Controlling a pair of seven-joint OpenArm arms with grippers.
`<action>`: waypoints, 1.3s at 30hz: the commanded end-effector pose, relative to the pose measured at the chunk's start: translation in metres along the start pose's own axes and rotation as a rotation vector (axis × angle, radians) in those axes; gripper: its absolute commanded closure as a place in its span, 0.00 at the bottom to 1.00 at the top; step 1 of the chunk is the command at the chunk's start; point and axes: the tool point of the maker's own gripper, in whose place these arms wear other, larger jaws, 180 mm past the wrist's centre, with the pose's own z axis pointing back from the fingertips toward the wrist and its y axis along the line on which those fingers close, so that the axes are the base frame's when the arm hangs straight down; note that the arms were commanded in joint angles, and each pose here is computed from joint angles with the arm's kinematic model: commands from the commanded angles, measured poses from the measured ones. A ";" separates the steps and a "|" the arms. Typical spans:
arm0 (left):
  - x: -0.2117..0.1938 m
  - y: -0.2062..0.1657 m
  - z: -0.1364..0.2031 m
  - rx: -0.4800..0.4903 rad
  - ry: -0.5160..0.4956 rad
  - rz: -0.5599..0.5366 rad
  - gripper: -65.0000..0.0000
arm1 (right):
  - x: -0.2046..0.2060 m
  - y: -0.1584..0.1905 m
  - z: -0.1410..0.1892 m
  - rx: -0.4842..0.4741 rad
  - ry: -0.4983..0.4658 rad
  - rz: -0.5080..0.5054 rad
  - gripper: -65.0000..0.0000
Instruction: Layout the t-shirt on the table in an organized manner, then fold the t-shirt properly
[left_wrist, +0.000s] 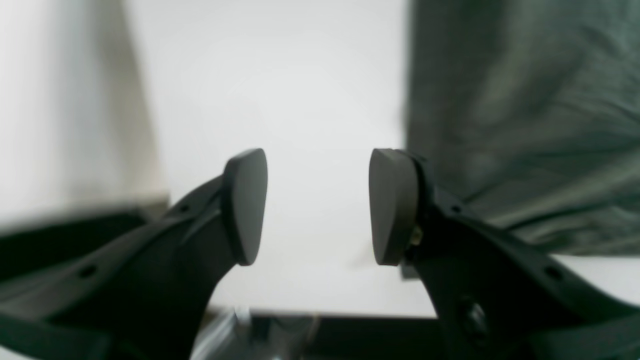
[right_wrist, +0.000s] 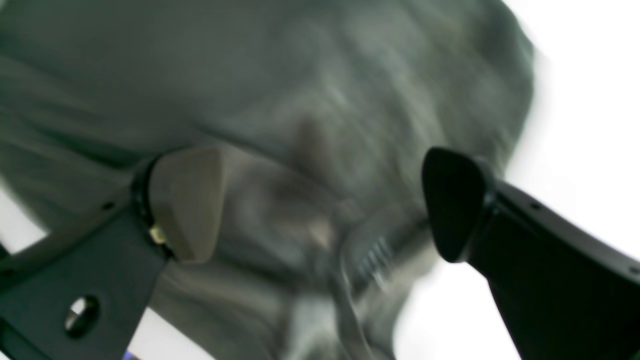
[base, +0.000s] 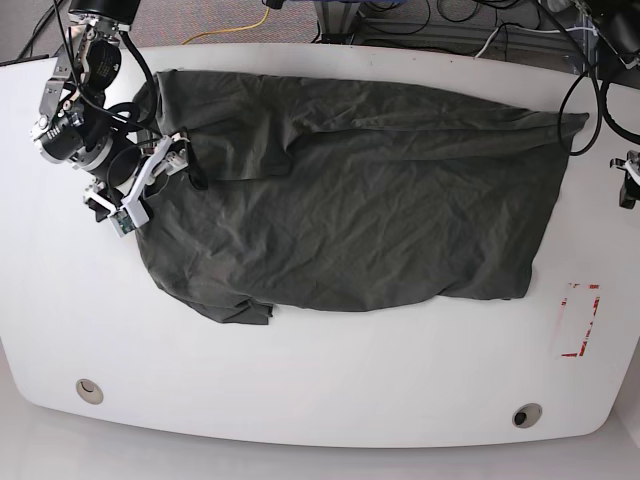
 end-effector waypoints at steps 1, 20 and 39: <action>0.010 -0.008 0.000 -0.024 -0.044 -0.010 0.53 | 0.015 0.001 0.004 0.010 -0.055 0.044 0.08; -0.085 -0.019 0.016 -0.022 0.170 0.024 0.51 | 0.003 0.009 0.001 0.030 -0.027 0.040 0.08; -0.158 -0.020 0.003 -0.049 0.216 0.403 0.41 | 0.001 0.021 -0.005 0.065 -0.016 0.050 0.08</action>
